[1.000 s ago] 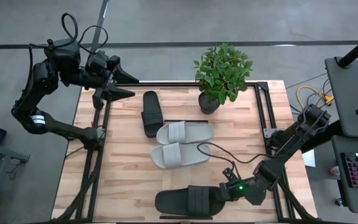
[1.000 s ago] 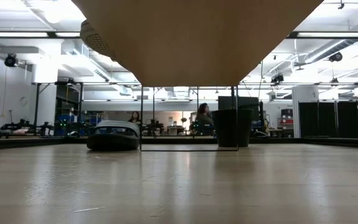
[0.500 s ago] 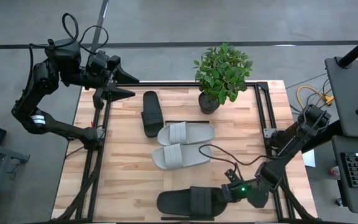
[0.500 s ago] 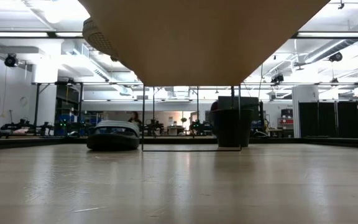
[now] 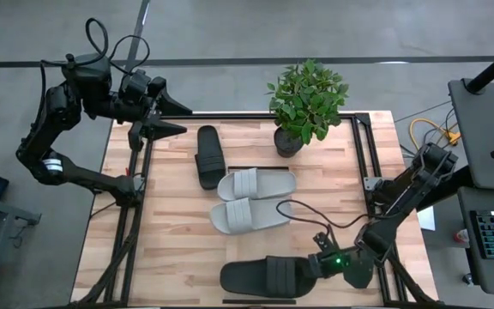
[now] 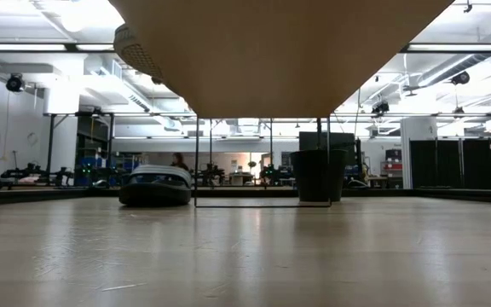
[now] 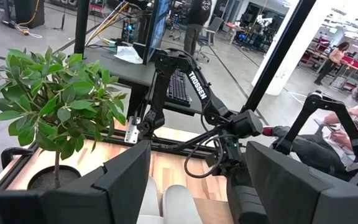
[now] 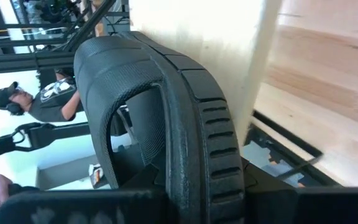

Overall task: Pick and place slides into the shelf
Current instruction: Put the left black slipper on the shelf

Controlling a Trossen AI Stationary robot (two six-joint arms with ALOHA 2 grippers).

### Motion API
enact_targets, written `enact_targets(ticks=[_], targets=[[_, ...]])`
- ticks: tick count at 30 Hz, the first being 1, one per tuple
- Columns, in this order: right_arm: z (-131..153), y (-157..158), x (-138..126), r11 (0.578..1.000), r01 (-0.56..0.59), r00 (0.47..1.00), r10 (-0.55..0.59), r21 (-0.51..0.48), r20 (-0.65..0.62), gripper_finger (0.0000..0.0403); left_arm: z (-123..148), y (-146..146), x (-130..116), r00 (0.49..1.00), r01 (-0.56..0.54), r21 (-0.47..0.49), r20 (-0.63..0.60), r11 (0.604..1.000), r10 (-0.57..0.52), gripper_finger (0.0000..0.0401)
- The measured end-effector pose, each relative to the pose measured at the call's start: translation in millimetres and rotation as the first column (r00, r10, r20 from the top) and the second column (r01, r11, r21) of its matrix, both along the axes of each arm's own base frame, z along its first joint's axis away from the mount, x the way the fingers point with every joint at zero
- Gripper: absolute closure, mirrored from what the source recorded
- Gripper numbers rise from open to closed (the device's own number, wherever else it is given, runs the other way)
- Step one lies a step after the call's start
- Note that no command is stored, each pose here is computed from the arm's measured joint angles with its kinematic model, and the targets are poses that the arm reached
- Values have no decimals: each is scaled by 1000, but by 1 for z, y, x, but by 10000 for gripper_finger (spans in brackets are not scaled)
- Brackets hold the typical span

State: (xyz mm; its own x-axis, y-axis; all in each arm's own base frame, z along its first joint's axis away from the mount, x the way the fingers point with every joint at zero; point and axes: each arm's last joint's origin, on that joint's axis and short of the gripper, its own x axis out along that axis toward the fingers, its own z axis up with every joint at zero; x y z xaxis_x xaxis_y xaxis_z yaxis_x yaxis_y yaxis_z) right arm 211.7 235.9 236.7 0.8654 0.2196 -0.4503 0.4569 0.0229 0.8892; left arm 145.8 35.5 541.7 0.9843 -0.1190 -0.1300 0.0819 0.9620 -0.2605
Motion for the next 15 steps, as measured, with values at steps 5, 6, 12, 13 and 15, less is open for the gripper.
enact_targets(ticks=[5, 6, 12, 13, 15], targets=[[7, -4, -12, 1000, 7, 1000, -7, -7, -22, 349, 0, 0, 0, 1000, 0, 0, 0, 1000, 0, 151], [9, -4, -13, 1000, 6, 1000, -6, -4, -19, 349, 0, 0, 0, 1000, 0, 0, 0, 1000, 0, 151], [13, -6, -14, 1000, -1, 1000, 1, -5, -9, 349, 0, 0, 0, 1000, 0, 1, 0, 1000, 0, 151], [13, -6, -14, 1000, 0, 1000, 0, -4, -9, 349, 0, 0, 0, 1000, 0, 1, 0, 1000, 0, 151], [13, -6, -14, 1000, 2, 1000, -2, -1, -10, 349, 0, 0, 0, 1000, 0, 1, 0, 1000, 0, 151]])
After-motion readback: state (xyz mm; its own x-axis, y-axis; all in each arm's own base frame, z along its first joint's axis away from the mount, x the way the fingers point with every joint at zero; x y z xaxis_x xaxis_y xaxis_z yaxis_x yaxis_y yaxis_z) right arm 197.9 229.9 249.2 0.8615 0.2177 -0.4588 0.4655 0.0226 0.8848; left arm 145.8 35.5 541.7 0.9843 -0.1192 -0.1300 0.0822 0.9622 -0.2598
